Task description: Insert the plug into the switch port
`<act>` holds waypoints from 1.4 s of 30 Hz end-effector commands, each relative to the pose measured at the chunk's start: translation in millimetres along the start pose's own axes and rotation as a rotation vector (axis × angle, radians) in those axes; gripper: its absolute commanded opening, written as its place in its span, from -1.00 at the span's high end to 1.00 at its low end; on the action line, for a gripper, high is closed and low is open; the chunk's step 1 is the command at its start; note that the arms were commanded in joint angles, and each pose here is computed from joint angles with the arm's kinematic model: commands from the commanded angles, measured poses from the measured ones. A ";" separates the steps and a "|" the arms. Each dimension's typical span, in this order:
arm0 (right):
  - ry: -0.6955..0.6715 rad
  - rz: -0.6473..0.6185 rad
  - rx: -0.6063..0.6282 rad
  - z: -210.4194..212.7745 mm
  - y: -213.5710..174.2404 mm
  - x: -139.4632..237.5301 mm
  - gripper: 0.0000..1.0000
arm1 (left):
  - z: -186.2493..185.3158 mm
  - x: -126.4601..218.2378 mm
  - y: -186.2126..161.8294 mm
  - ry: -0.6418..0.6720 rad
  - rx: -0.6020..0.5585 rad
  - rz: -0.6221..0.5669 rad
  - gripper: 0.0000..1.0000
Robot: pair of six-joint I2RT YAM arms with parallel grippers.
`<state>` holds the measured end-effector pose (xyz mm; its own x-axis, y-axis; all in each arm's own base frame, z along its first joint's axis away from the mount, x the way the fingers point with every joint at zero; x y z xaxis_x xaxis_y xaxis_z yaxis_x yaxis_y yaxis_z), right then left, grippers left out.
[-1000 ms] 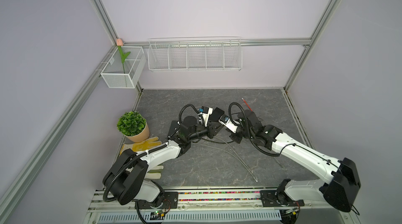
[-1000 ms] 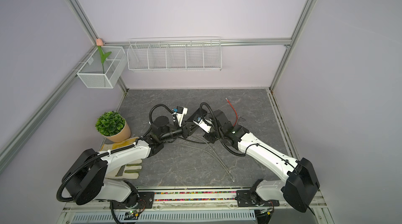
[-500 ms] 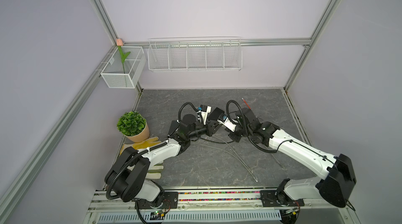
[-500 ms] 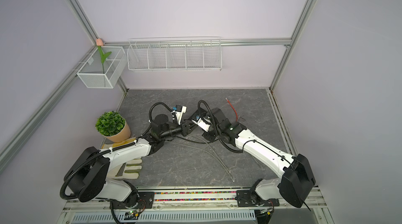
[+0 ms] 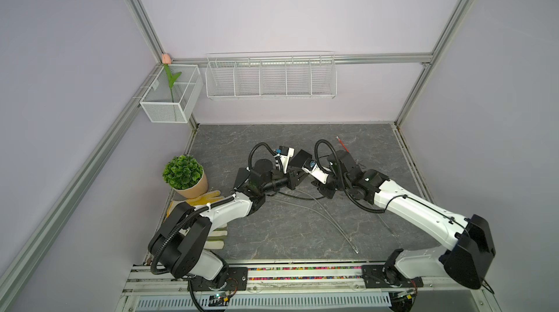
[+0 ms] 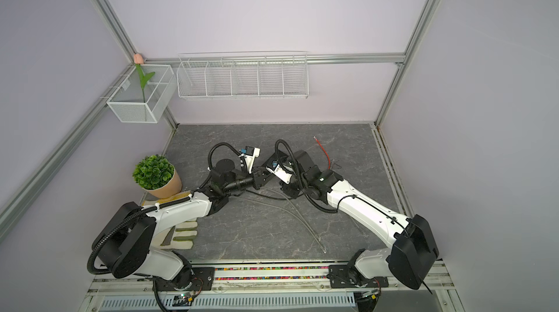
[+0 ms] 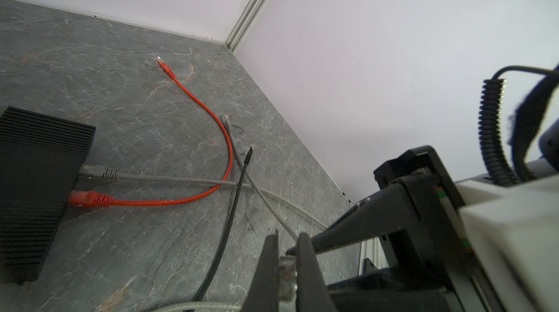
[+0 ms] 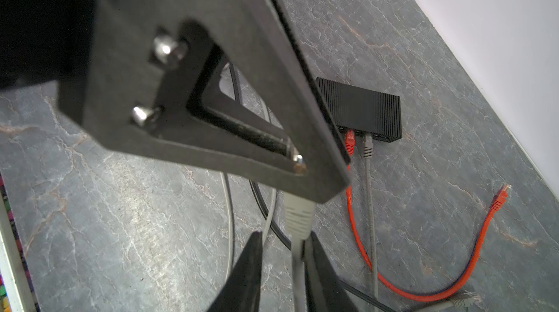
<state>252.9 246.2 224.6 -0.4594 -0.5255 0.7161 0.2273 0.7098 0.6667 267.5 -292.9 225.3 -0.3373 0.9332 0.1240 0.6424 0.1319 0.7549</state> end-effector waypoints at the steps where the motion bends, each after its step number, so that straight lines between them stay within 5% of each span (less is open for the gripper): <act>1: -0.011 -0.010 0.000 -0.2 1.0 8.1 0.46 | -1.1 -0.3 6.0 0.003 -0.011 -0.014 0.94; 29: -0.043 -0.008 -0.003 -8.4 3.2 -4.5 0.54 | -4.9 5.6 6.1 0.007 -0.018 -0.018 0.95; 39: -0.044 -0.016 -0.007 -8.9 4.2 -4.9 0.86 | -3.6 3.9 5.8 0.008 -0.015 -0.013 0.95; 41: -0.048 -0.018 -0.011 -9.4 4.3 -4.7 0.86 | -1.9 3.0 4.6 0.014 -0.010 -0.007 0.80; 42: -0.051 -0.018 -0.010 -9.7 4.4 -4.0 0.86 | 0.7 3.4 4.5 0.029 -0.007 -0.006 0.54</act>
<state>259.8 244.5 220.6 -0.4896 -0.4983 0.7155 0.2349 0.7148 0.6587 267.1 -291.2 227.4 -0.3466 0.9294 0.1270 0.6377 0.1342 0.7585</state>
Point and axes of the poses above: each gripper's point midway between its finger pads, its own x axis back along the fingers, its own z axis along the line the jaws close on, y = z × x, the point moved 5 cm from there along x, back along the fingers, and after that the axes turned 1 degree about x, right-handed, at the moved point
